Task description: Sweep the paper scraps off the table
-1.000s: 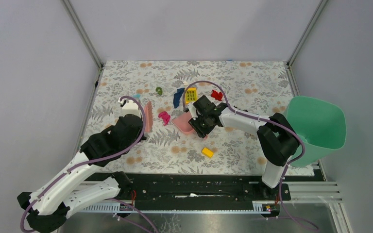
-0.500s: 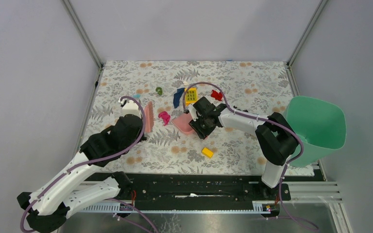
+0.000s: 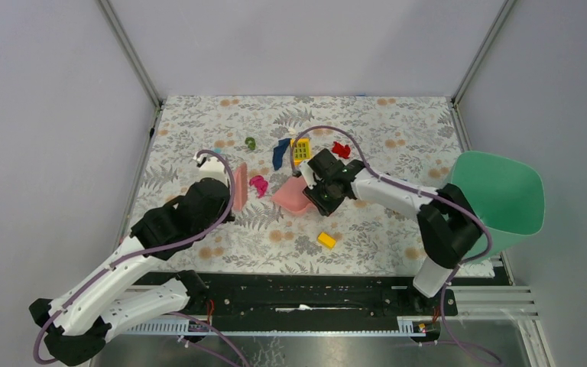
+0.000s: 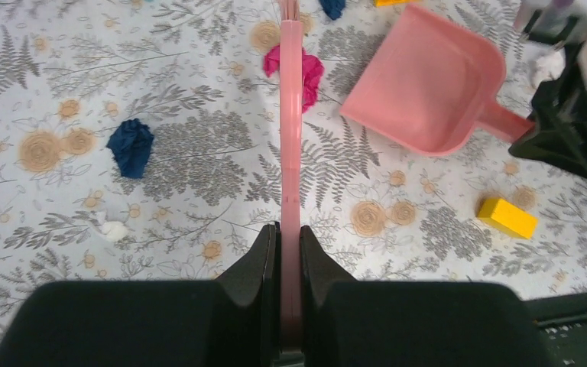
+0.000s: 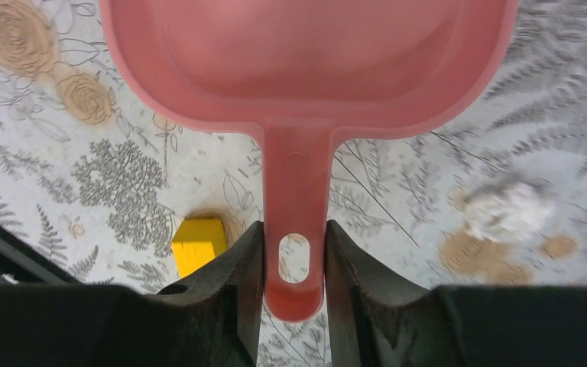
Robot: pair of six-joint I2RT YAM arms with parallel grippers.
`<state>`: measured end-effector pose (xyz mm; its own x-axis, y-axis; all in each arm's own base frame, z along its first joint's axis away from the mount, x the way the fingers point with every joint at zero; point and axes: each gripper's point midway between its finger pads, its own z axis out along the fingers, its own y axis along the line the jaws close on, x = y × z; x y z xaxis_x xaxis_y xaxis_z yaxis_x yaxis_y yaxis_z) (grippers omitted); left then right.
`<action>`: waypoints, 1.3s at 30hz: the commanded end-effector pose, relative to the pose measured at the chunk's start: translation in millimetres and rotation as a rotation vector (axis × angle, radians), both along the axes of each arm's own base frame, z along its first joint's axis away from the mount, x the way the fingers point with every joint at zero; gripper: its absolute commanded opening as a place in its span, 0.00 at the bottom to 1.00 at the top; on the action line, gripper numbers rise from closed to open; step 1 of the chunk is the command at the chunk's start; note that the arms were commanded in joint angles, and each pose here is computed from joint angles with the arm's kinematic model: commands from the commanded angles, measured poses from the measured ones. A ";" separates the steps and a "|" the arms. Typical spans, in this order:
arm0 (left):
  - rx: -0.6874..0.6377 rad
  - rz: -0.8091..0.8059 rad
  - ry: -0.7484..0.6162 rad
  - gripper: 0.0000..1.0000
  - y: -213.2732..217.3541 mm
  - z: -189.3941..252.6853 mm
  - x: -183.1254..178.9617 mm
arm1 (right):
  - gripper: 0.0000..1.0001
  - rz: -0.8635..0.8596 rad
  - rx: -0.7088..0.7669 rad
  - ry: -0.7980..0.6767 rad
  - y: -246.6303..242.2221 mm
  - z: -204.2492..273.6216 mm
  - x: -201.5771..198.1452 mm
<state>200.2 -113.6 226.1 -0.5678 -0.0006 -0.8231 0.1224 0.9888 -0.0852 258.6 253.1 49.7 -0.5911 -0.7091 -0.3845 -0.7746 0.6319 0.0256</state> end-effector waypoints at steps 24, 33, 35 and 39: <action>-0.753 -0.176 -0.050 0.00 -180.6 30.0 65.6 | 0.00 -0.530 0.016 -0.701 -200.5 243.8 77.8; -0.896 -0.265 0.056 0.00 -278.2 13.9 111.4 | 0.00 -0.561 -0.070 -0.711 -221.7 246.8 67.1; -0.914 -0.298 0.081 0.00 -305.0 11.0 120.2 | 0.00 -0.577 -0.054 -0.726 -222.2 251.6 67.2; -0.921 -0.318 0.098 0.00 -345.7 0.6 134.9 | 0.00 -0.589 -0.031 -0.714 -219.2 249.0 66.1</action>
<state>324.9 -410.8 176.6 -0.7382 -0.4070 -0.5380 0.2219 0.6066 -0.7634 323.7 38.5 272.9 -0.5365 -0.4293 -0.7265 -0.2185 0.9023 -0.3717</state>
